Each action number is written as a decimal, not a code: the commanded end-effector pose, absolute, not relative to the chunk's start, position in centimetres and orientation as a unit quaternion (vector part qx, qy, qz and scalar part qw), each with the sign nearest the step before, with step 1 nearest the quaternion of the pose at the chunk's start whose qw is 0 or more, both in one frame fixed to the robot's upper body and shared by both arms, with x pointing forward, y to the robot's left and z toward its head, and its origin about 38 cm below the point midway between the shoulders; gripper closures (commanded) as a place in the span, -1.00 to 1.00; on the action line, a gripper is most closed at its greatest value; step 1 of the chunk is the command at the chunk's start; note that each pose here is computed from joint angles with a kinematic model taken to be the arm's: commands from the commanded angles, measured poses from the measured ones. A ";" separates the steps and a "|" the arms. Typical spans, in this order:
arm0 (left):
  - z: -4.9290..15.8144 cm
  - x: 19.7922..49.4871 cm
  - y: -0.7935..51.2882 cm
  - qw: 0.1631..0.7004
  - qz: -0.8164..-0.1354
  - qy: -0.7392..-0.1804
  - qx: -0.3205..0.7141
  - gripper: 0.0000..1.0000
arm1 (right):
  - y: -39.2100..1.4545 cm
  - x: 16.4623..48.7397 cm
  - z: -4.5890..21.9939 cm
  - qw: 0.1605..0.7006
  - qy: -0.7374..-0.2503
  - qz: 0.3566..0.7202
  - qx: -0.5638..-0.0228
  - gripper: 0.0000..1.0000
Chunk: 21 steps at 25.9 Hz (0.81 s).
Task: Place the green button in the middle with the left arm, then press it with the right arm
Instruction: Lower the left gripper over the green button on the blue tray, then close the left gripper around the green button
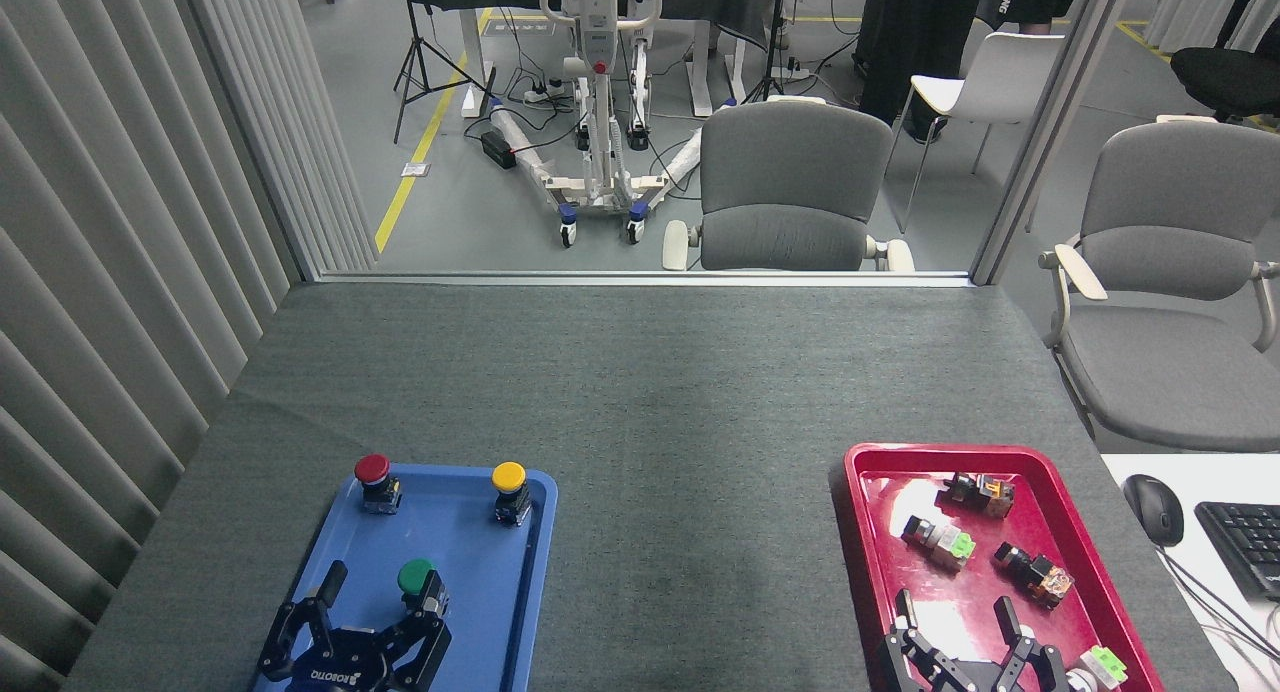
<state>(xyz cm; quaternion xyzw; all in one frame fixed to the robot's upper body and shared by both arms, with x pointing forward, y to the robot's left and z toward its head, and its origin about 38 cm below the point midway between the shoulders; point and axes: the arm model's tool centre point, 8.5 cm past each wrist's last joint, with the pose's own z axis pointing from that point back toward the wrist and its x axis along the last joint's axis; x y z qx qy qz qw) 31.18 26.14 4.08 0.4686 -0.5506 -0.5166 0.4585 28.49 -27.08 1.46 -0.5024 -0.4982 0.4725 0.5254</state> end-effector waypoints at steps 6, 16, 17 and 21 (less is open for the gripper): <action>1.5 30.7 27.0 0.475 -0.529 -0.533 0.458 -1.00 | -26.6 28.9 1.5 0.531 -0.501 0.467 -0.499 -0.99; -2.2 32.9 27.8 0.495 -0.565 -0.496 0.435 -0.98 | -26.3 28.9 1.5 0.531 -0.502 0.465 -0.500 -1.00; -2.4 33.0 27.8 0.494 -0.569 -0.492 0.436 -0.98 | -26.4 28.9 1.5 0.533 -0.500 0.463 -0.501 -1.00; -3.0 33.4 27.1 0.492 -0.577 -0.492 0.427 -0.98 | -26.9 28.8 1.5 0.538 -0.488 0.458 -0.512 -1.00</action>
